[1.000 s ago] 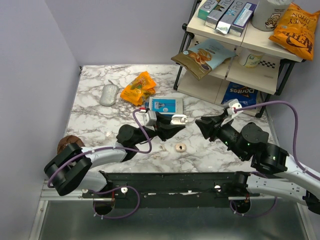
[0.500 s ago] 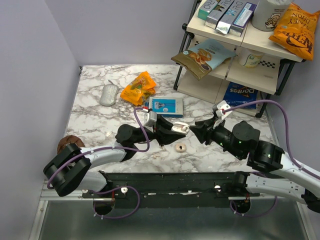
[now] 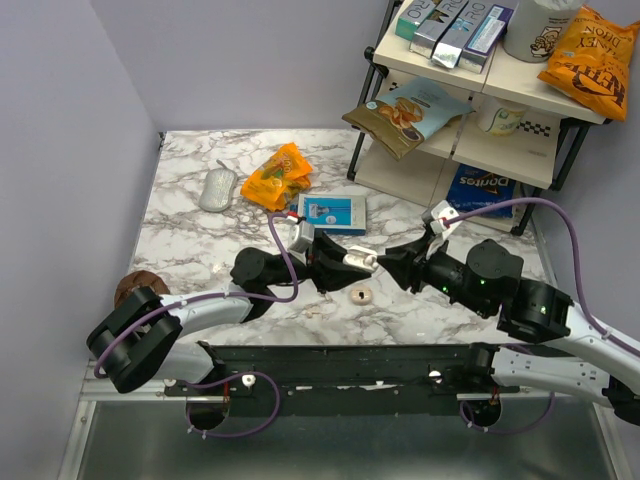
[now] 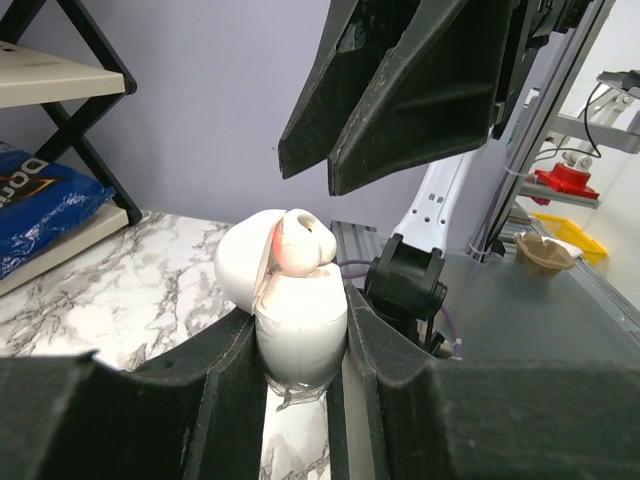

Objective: Insert the wireless bluetooth earbuds into the charging case
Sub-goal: Place the earbud in the charging case.

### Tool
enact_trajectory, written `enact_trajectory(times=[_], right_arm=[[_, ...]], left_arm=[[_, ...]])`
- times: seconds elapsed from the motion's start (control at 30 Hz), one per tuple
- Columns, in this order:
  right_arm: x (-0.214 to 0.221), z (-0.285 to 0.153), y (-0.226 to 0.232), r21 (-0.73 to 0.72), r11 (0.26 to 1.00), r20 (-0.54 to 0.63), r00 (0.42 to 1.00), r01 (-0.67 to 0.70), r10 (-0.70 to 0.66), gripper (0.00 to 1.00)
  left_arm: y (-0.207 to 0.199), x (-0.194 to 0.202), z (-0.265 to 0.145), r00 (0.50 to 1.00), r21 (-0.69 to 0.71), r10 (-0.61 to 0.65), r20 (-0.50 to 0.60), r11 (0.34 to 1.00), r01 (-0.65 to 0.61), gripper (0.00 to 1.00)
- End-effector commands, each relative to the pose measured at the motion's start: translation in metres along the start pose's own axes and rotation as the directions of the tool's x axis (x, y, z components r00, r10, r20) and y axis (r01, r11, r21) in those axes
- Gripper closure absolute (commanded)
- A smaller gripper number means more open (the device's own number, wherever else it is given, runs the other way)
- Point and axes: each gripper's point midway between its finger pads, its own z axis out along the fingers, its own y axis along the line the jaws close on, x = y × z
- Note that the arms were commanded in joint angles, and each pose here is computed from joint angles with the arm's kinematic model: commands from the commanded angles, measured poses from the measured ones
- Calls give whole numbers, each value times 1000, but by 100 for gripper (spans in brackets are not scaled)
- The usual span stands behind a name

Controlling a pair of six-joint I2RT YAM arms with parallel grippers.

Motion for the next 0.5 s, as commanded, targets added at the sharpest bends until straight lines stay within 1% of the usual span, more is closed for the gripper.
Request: enact_trajectory(times=[0.0,0.2,0.47], right_arm=[[10,1,-4,20,1000,-45,999,10,-9,62],[15,6,-3,20,1000,-62,998,18,-17,58],[24,14,-2,25,999,-94,995,31,-29,57]], left_arm=[[-46,-73,2,931,154,238,278,945,-287,100],[-46,-72,2,934,157,228,275,948,-278,100],[-46,-74,2,932,156,231,278,947,-281,100]])
